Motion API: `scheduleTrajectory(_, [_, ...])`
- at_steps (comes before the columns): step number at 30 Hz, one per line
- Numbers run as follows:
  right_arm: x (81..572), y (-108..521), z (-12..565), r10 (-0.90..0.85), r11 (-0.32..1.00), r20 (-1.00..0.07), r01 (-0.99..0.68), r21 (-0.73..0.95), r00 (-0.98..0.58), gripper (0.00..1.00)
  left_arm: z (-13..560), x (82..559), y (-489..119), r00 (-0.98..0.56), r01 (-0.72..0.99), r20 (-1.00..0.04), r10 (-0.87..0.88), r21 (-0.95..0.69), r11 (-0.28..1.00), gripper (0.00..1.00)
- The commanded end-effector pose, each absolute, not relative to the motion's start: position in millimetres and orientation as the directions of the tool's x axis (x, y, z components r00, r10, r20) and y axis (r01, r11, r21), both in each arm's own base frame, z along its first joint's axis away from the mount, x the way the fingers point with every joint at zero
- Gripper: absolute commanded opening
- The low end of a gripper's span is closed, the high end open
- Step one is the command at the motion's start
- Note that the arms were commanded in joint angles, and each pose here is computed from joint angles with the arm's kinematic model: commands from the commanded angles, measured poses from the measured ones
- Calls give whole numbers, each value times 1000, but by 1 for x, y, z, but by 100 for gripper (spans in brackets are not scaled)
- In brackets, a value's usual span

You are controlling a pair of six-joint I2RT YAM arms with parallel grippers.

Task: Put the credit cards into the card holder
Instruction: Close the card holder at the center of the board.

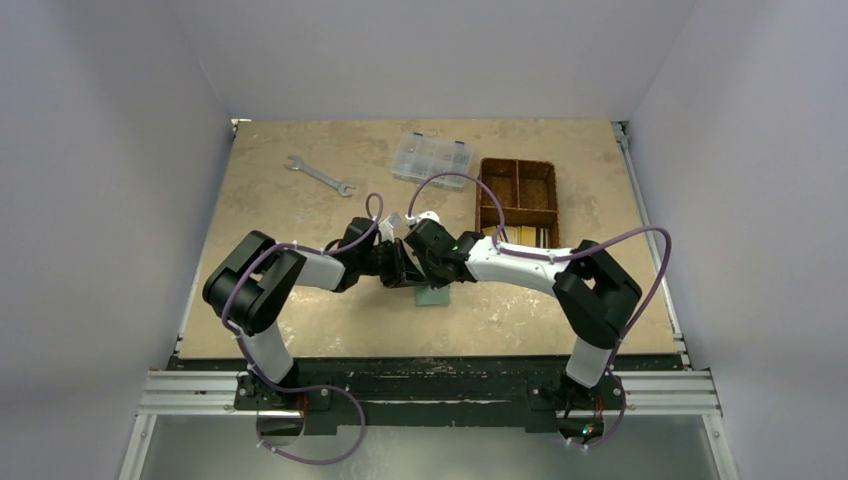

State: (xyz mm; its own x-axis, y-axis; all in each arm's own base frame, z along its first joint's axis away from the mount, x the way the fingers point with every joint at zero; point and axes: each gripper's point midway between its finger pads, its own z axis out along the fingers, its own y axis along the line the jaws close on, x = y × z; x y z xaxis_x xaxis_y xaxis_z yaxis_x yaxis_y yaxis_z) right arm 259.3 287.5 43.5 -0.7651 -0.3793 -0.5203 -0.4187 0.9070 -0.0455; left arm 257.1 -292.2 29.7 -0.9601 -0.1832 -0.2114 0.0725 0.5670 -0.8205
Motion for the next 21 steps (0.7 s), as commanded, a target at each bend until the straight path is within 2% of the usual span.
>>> scheduleTrajectory(1, [260,288,36,-371,912,-516,-409,-44,-772,0,18,249,-287,-967,53,-188,-172,-807,588,0])
scheduleTrajectory(6, [256,291,33,-370,908,-503,-418,-19,-781,4,18,248,-285,-966,54,-192,-172,-803,593,0])
scheduleTrajectory(10, [248,295,31,-374,896,-494,-442,25,-785,12,18,248,-286,-966,53,-190,-173,-806,590,0])
scheduleTrajectory(15, [242,309,42,-301,875,-519,-448,184,-800,24,18,247,-286,-967,53,-190,-172,-806,589,0])
scheduleTrajectory(21, [246,314,47,-235,842,-508,-435,318,-828,25,18,246,-286,-967,54,-189,-171,-807,588,0])
